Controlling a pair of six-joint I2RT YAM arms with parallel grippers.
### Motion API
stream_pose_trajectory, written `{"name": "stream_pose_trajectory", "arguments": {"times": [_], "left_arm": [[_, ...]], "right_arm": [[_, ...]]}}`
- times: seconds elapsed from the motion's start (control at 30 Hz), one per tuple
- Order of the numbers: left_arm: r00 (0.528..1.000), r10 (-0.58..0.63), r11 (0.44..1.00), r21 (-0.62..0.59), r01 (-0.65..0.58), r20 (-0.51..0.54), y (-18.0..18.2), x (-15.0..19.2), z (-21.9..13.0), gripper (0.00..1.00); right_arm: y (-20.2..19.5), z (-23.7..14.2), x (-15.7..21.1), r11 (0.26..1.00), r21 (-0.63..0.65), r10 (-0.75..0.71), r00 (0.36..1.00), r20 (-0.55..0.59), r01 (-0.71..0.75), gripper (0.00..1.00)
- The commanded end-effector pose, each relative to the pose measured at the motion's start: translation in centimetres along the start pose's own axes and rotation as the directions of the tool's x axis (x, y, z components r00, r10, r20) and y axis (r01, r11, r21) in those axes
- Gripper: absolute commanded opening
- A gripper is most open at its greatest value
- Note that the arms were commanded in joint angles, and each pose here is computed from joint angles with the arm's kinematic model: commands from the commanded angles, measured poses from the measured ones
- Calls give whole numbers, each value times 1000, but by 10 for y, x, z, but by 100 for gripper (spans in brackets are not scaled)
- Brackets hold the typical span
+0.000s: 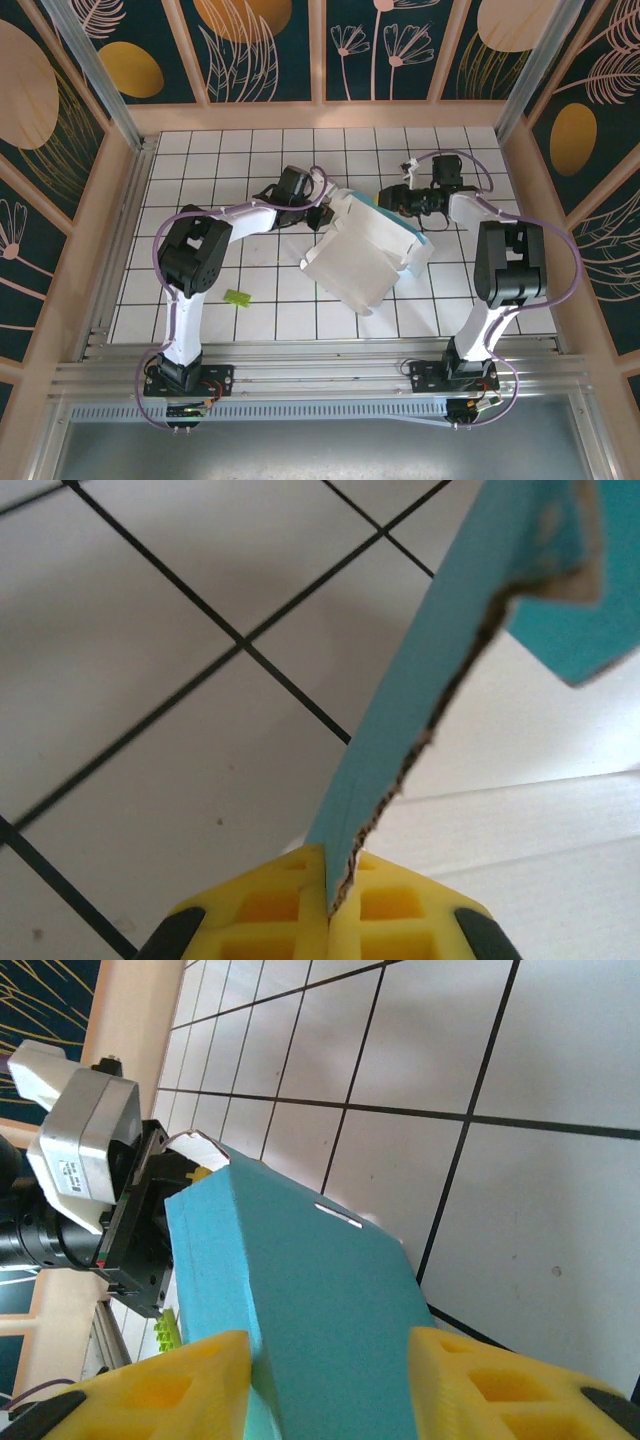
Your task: Fold the paper box
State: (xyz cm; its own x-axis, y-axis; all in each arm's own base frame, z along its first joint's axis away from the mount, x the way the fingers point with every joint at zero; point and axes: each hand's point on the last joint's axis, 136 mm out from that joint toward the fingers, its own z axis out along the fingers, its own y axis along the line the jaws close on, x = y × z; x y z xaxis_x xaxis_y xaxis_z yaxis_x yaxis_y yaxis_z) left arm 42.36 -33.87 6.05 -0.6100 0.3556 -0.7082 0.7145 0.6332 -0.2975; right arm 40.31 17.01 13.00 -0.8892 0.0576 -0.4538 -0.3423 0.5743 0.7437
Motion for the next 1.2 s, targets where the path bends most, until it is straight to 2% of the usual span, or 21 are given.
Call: {"name": "stream_pose_trajectory", "arguments": {"times": [0.0, 0.27, 0.53, 0.73, 0.93, 1.17], "left_arm": [[992, -72, 997, 44, 68, 101, -13, -26, -12, 0], [981, -121, 991, 75, 110, 150, -23, -34, -17, 0], [966, -228, 972, 82, 220, 118, -25, -34, -15, 1], [963, -227, 972, 101, 214, 146, -35, -43, -22, 1], [959, -246, 969, 39, 243, 137, -21, -58, -13, 0], [952, -280, 960, 57, 275, 125, -21, -55, -7, 0]], "right_arm": [[0, 3, 6, 999, 43, -6, 1000, 14, 5, 45], [6, 12, 22, 999, 50, -16, 1000, 2, 16, 45], [4, 10, 26, 996, 89, -15, 1000, 22, 13, 45], [5, 13, 29, 993, 111, -35, 999, 17, 33, 46], [5, 14, 31, 992, 120, -44, 999, 12, 42, 46], [6, 13, 32, 991, 127, -46, 999, 11, 45, 46]]}}
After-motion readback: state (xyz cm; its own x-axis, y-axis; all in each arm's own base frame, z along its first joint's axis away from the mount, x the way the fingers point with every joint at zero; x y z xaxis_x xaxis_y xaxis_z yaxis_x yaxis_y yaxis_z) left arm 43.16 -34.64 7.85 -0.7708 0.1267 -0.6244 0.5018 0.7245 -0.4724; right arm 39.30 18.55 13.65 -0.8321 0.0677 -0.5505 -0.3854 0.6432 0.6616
